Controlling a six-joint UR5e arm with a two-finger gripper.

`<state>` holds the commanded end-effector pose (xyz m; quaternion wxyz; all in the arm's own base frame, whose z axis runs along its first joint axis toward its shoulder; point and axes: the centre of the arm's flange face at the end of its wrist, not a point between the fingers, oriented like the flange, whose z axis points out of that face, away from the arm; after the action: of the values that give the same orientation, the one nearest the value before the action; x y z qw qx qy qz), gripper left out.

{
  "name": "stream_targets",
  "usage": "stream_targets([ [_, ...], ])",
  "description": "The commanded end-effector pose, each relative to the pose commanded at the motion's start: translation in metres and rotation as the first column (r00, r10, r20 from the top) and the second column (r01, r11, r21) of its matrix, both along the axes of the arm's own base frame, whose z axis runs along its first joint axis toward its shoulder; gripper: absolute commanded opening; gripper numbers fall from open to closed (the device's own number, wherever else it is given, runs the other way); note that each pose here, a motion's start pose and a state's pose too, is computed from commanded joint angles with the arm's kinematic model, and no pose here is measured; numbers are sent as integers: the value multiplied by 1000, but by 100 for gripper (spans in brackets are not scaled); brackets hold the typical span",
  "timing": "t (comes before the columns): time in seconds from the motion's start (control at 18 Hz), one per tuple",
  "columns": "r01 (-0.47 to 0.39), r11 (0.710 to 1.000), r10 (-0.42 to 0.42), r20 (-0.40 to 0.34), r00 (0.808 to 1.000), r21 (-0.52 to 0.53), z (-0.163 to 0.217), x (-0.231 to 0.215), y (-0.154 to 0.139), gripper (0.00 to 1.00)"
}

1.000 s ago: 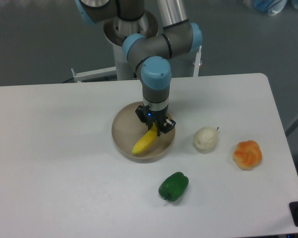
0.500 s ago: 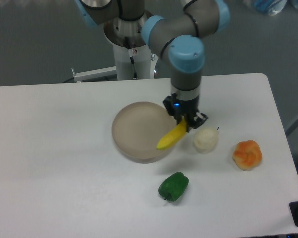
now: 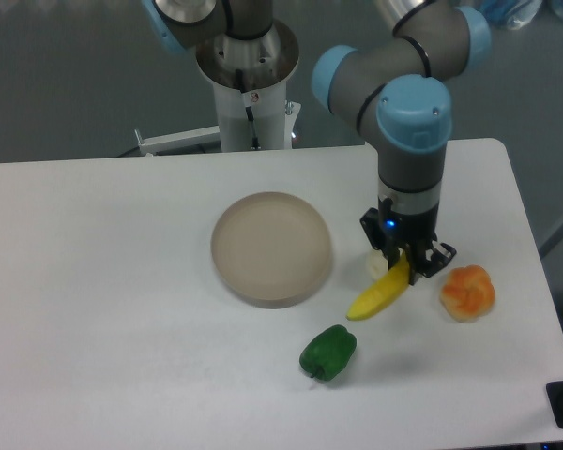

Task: Pick up the banana from the plate
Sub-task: 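Lift the banana off the plate and carry it beside the orange fruit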

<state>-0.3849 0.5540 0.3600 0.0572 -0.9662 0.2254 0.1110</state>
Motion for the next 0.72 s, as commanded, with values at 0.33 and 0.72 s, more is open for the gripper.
stream_targets([
  [0.33, -25, 1000, 25, 6, 1000, -7, 3, -8, -15, 28],
  [0.72, -25, 1000, 25, 1, 1000, -3, 4, -8, -14, 29],
])
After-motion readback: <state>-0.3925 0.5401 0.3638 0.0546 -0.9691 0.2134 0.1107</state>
